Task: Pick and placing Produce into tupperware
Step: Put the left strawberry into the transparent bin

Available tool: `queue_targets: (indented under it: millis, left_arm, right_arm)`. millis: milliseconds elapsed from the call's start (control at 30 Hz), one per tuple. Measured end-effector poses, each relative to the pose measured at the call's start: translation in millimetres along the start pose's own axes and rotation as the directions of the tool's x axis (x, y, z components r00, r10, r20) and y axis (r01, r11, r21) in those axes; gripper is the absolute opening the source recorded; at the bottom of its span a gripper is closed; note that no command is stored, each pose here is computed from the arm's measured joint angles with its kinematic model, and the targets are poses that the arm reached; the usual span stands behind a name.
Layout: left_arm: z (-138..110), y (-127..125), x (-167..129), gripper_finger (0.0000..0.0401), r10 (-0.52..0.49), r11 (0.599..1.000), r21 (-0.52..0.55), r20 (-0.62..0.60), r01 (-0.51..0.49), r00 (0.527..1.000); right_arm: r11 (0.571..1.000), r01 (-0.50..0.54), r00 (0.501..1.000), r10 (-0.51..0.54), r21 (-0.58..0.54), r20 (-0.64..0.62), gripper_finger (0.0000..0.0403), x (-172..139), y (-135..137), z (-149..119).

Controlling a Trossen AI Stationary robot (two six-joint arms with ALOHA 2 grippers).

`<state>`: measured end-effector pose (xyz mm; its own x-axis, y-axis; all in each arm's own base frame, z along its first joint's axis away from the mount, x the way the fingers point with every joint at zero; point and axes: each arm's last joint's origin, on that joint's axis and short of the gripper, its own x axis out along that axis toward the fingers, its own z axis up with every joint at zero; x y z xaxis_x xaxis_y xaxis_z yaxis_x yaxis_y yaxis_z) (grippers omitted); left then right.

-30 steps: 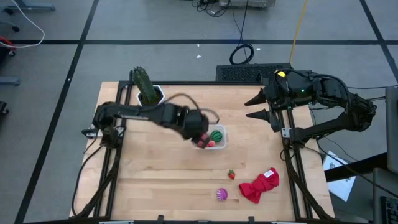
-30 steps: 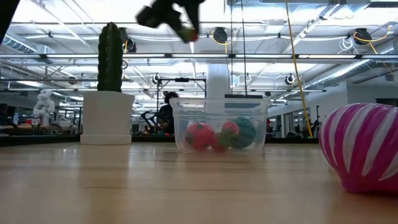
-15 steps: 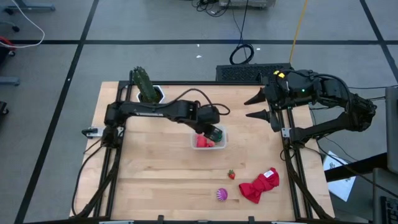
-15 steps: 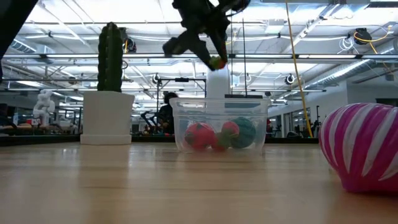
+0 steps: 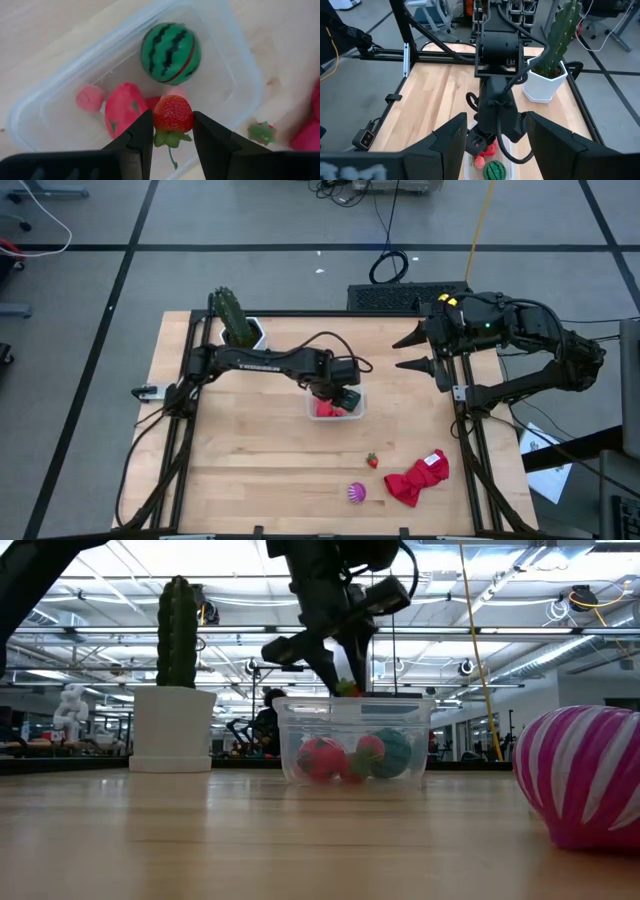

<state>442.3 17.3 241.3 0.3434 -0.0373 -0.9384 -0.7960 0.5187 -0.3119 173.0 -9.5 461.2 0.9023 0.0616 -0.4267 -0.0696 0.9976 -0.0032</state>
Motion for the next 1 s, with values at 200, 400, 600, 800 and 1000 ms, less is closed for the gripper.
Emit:
queue_targets:
  millis: [200, 400, 600, 800, 1000]
  left_arm:
    - [6, 6, 12, 0.0118, 0.016, 0.998, -0.058, -0.049, -0.019, 0.999]
    - [3, 8, 23, 0.0118, 0.056, 0.996, -0.066, -0.074, -0.061, 0.996]
    - [3, 7, 31, 0.0118, 0.047, 0.996, -0.073, -0.094, -0.054, 0.994]
    - [5, 9, 32, 0.0118, 0.051, 0.994, -0.087, -0.091, -0.059, 0.995]
    - [8, 10, 32, 0.0118, 0.050, 0.994, -0.091, -0.082, -0.057, 0.995]
  right_arm:
    - [1.000, -0.001, 1.000, 0.001, 0.002, -0.010, 0.0196, 0, 0, -1]
    - [1.000, -0.002, 1.000, 0.002, 0.004, -0.029, 0.0196, 0, 0, -3]
    - [1.000, -0.002, 0.999, 0.002, 0.005, -0.032, 0.0196, 0, 0, -3]
    - [1.000, -0.002, 0.999, 0.002, 0.004, -0.033, 0.0196, 0, 0, -3]
    - [1.000, -0.002, 0.999, 0.003, 0.003, -0.037, 0.0196, 0, 0, -4]
